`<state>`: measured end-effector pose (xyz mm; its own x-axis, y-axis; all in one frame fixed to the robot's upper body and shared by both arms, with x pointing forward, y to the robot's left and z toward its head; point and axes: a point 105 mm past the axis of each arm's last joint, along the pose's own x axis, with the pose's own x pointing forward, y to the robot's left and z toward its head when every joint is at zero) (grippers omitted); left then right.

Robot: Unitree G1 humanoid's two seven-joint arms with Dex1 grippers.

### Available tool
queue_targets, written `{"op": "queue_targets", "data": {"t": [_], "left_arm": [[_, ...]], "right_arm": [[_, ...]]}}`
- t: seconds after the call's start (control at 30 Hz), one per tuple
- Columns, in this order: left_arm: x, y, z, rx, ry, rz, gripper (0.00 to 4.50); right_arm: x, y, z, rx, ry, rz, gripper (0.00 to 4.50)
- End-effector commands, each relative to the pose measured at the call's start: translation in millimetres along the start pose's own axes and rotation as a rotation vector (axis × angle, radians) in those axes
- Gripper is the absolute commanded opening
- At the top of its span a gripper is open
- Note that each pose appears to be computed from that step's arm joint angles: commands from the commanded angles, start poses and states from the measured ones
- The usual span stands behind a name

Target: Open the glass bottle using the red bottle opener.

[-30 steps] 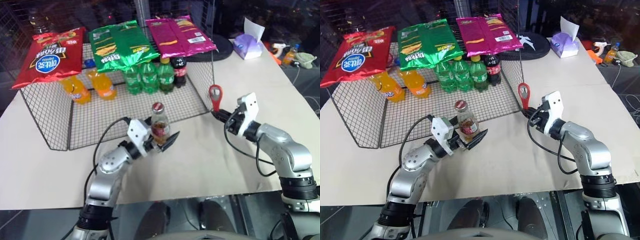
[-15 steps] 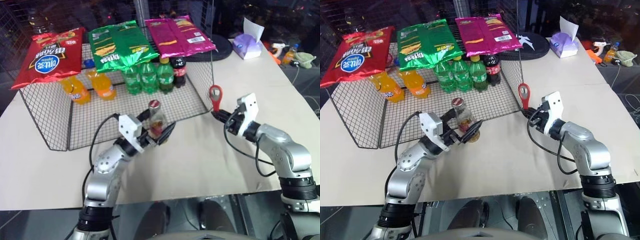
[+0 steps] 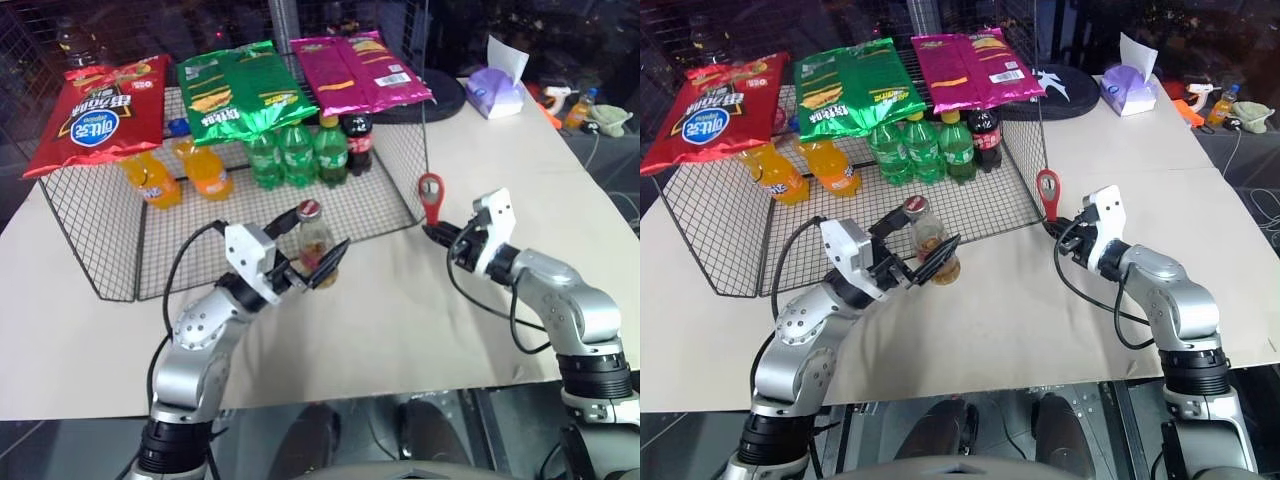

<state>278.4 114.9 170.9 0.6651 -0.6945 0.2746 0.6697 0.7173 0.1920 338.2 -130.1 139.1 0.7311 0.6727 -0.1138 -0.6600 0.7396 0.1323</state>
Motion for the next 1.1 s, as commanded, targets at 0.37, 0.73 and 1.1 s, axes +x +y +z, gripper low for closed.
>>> {"op": "queue_targets", "data": {"t": [0.37, 0.73, 1.1], "left_arm": [[2.7, -5.1, 16.1, 0.024, -0.058, 0.0, 3.31], [2.5, -5.6, 12.9, 0.015, -0.05, -0.001, 0.96], [-0.5, -0.6, 11.3, 0.017, -0.036, 0.016, 0.96]], "right_arm": [[2.6, 5.4, 16.2, -0.037, -0.05, 0.024, 0.0], [9.0, 22.2, 30.9, -0.097, -0.083, 0.075, 0.0], [26.4, 80.9, 63.0, -0.824, -0.286, 0.051, 0.0]]}}
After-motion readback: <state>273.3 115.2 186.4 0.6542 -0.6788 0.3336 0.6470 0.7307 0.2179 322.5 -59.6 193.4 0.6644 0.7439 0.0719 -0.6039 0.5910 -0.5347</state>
